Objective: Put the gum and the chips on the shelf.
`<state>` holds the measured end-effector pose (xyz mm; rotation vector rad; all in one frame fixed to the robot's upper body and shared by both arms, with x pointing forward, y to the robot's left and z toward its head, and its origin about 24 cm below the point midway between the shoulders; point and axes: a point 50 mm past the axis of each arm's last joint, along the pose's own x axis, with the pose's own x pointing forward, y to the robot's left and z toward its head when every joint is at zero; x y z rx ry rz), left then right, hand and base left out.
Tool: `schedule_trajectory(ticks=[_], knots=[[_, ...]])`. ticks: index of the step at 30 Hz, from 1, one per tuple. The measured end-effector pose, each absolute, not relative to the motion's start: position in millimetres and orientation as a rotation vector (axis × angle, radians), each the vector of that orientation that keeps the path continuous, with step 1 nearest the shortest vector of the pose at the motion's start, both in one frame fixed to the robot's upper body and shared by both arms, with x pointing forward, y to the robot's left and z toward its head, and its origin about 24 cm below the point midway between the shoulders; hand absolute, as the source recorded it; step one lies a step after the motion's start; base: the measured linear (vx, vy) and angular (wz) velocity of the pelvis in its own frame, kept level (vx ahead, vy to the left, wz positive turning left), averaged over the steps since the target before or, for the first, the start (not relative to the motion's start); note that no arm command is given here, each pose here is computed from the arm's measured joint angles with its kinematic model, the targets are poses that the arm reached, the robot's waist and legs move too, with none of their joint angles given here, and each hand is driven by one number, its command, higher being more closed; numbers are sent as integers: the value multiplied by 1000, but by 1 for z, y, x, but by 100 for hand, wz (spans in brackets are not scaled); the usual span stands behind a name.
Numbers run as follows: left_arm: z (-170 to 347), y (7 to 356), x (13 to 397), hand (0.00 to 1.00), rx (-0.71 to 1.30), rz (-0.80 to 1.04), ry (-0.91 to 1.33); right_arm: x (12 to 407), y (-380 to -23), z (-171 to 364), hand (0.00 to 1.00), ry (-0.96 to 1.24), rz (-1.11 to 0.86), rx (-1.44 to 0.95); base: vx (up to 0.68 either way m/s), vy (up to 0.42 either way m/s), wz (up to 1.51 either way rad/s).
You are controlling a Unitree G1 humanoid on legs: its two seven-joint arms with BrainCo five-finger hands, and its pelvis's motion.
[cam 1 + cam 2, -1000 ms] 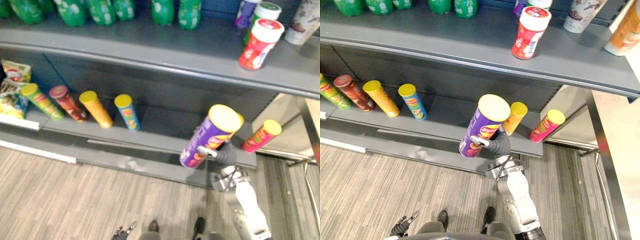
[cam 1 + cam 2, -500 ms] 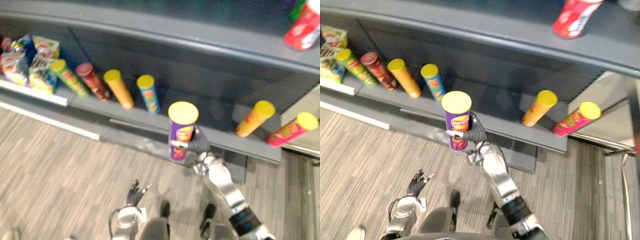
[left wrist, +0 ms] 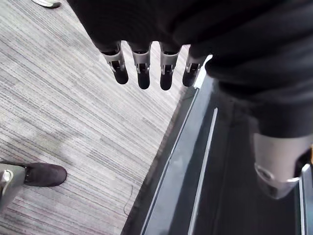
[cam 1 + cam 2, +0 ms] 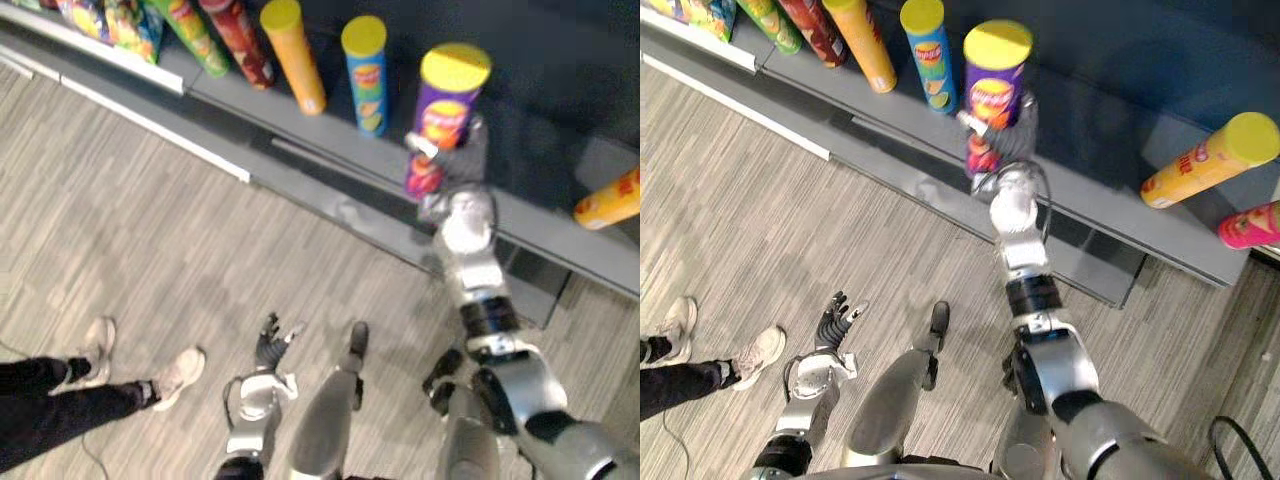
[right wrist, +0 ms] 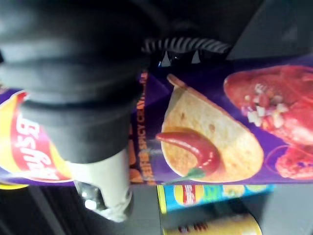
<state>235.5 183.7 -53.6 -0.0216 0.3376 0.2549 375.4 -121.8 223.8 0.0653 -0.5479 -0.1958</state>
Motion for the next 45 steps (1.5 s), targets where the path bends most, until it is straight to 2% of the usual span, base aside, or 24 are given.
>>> schedule_trajectory(ticks=[10,21,35,45], knots=[[-57,185,238,0,-14,287,352,377,-169,256,100,-616,-419,73,-19,-83,9],[-64,183,236,0,-13,296,387,371,-192,268,100,-647,-582,177,-20,-74,5],[-43,167,251,0,-71,273,289,345,-188,310,100,-844,-609,288,-8,-60,2],[-35,161,255,0,-136,278,250,333,-186,334,100,-944,-626,285,6,-47,2]])
